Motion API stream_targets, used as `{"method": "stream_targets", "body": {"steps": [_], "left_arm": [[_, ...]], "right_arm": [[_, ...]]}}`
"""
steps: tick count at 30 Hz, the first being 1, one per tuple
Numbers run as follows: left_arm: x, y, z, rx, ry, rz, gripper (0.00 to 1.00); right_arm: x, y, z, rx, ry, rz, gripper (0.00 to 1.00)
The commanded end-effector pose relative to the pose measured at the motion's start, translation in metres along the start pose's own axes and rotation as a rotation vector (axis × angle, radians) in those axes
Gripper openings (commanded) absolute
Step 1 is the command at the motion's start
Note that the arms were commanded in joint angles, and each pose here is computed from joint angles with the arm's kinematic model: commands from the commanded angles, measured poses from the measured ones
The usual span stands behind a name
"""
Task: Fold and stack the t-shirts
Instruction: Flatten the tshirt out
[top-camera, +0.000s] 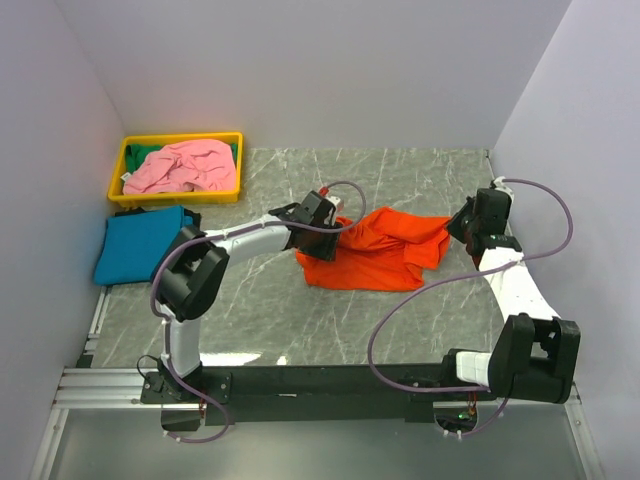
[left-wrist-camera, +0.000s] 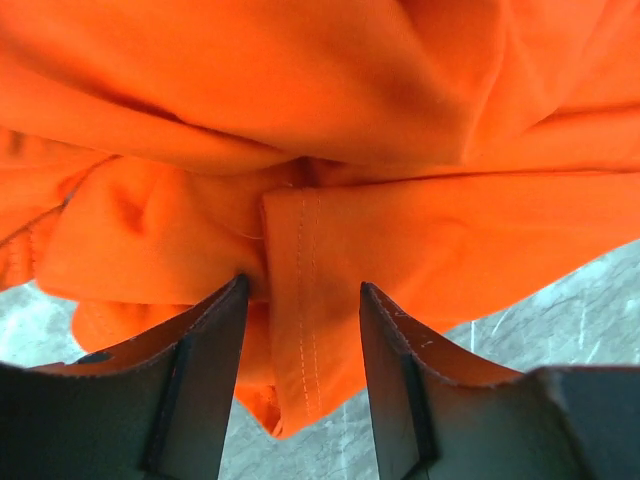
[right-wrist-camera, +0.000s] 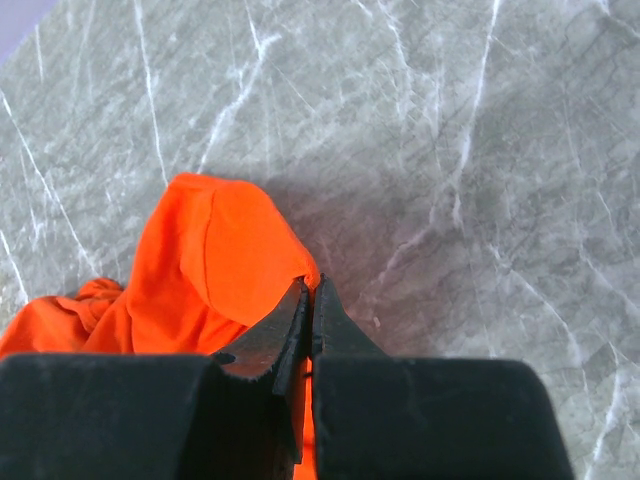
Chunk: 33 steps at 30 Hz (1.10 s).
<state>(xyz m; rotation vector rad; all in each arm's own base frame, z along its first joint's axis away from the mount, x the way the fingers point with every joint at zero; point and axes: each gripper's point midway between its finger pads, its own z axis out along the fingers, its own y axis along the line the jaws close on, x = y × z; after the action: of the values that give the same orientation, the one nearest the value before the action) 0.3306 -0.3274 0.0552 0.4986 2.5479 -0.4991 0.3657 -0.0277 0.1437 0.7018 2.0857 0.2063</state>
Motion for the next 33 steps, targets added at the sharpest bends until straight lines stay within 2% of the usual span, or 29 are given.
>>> {"method": "stream_targets", "body": {"steps": [1, 6, 8, 10, 12, 13, 14, 17, 22, 26, 29, 33], "left_arm": [[-0.016, -0.016, -0.002, 0.030, -0.038, 0.014, 0.54], [-0.014, -0.023, 0.002, 0.050, -0.027, 0.012, 0.48], [-0.018, -0.028, -0.001, 0.063, -0.048, 0.021, 0.39], [-0.021, -0.029, -0.005, 0.066, -0.058, 0.030, 0.35], [-0.025, -0.031, -0.011, 0.065, -0.075, 0.037, 0.24], [-0.026, -0.028, -0.013, 0.051, -0.084, 0.041, 0.20], [-0.030, -0.027, -0.019, 0.043, -0.100, 0.044, 0.11], [-0.039, -0.011, -0.033, -0.030, -0.149, 0.049, 0.01], [-0.070, 0.041, -0.079, -0.137, -0.253, 0.015, 0.01], [-0.101, 0.087, -0.149, -0.274, -0.408, -0.004, 0.01], [-0.107, 0.110, -0.192, -0.349, -0.511, -0.011, 0.01], [-0.090, 0.147, -0.232, -0.468, -0.613, -0.102, 0.01]], "right_arm": [[-0.009, 0.000, -0.001, -0.027, -0.038, -0.004, 0.00], [-0.008, -0.002, -0.001, -0.030, -0.036, 0.000, 0.00], [-0.008, -0.004, -0.001, -0.030, -0.035, 0.000, 0.00], [-0.008, -0.004, 0.000, -0.031, -0.031, 0.003, 0.00], [-0.011, -0.006, 0.000, -0.026, -0.036, 0.009, 0.00], [-0.011, -0.005, 0.000, -0.027, -0.037, 0.010, 0.00], [-0.012, -0.006, 0.000, -0.024, -0.038, 0.010, 0.00], [-0.019, -0.010, -0.001, -0.013, -0.048, 0.026, 0.00], [-0.045, -0.028, -0.006, 0.039, -0.096, 0.089, 0.00], [-0.069, -0.042, -0.016, 0.064, -0.162, 0.171, 0.00], [-0.076, -0.049, -0.025, 0.071, -0.204, 0.210, 0.00], [-0.066, -0.064, -0.039, 0.093, -0.265, 0.271, 0.00]]}}
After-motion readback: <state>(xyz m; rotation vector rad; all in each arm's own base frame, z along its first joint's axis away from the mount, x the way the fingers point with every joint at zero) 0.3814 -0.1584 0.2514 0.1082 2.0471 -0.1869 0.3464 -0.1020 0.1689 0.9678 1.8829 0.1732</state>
